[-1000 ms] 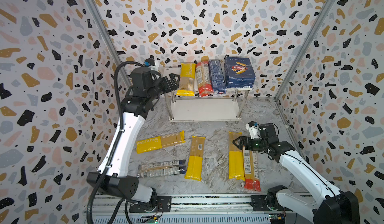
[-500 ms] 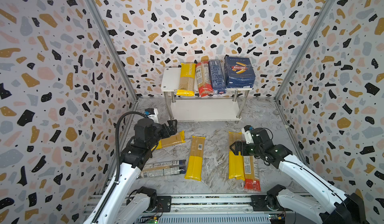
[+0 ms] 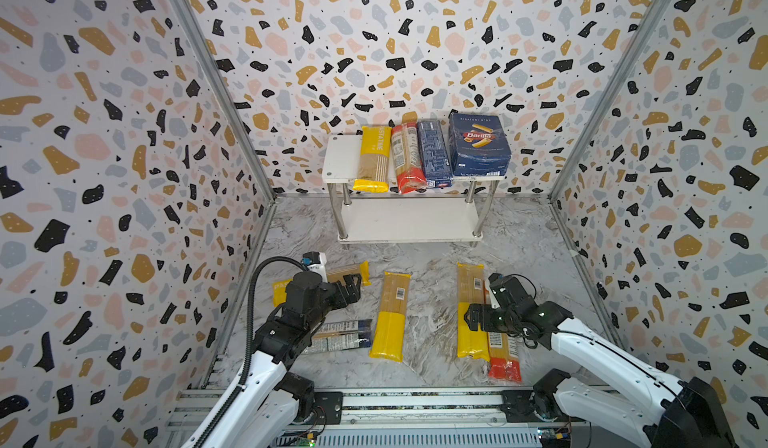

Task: Place and organize the pasta boxes and bags onto the shelf
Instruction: 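Lower the right gripper onto the yellow-banded spaghetti bag nearest it and grasp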

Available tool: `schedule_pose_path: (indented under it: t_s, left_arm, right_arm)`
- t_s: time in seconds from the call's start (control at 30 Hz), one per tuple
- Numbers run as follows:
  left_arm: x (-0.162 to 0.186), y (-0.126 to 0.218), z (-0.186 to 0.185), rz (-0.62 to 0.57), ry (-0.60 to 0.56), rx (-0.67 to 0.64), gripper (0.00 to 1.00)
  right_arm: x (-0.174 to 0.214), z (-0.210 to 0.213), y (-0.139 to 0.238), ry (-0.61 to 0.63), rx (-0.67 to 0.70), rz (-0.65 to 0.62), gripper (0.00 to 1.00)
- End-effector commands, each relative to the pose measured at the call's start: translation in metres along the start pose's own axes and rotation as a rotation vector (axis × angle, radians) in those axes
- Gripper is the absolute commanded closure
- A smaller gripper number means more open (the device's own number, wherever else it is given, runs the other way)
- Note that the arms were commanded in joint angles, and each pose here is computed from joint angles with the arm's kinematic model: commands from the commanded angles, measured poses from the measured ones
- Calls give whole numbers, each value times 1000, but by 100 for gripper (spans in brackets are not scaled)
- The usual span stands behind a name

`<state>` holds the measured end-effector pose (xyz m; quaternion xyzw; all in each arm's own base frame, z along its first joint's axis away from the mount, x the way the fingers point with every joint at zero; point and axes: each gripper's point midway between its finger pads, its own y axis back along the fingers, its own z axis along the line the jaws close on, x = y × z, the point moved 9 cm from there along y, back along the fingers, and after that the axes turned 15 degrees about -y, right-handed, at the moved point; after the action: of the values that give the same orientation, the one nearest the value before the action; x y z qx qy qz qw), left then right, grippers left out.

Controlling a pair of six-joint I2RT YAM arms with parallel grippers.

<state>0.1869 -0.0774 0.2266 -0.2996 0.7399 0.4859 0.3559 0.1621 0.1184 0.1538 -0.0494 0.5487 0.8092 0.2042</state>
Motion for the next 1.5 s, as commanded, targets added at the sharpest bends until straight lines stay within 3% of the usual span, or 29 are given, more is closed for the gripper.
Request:
schedule_pose_path:
  t_s: [0.0, 0.33, 0.77, 1.1, 1.3, 1.47]
  left_arm:
    - [0, -4, -8, -46, -9, 17, 0]
    - [13, -17, -12, -2, -75, -5, 0]
    - [4, -15, -22, -10, -89, 71, 0]
    - [4, -14, -28, 9, -92, 125, 0]
    - [3, -9, -27, 14, -110, 115, 0]
    - [0, -2, -26, 5, -118, 91, 0]
  right_arm:
    - [8, -4, -6, -21, 42, 13, 2]
    - [13, 8, -34, 18, 119, 53, 2]
    - [19, 13, -57, 26, 306, 57, 1]
    - [33, 9, -78, 22, 341, 113, 3]
    - [38, 14, -95, 60, 384, 150, 19]
    - [41, 16, -101, 65, 349, 171, 49]
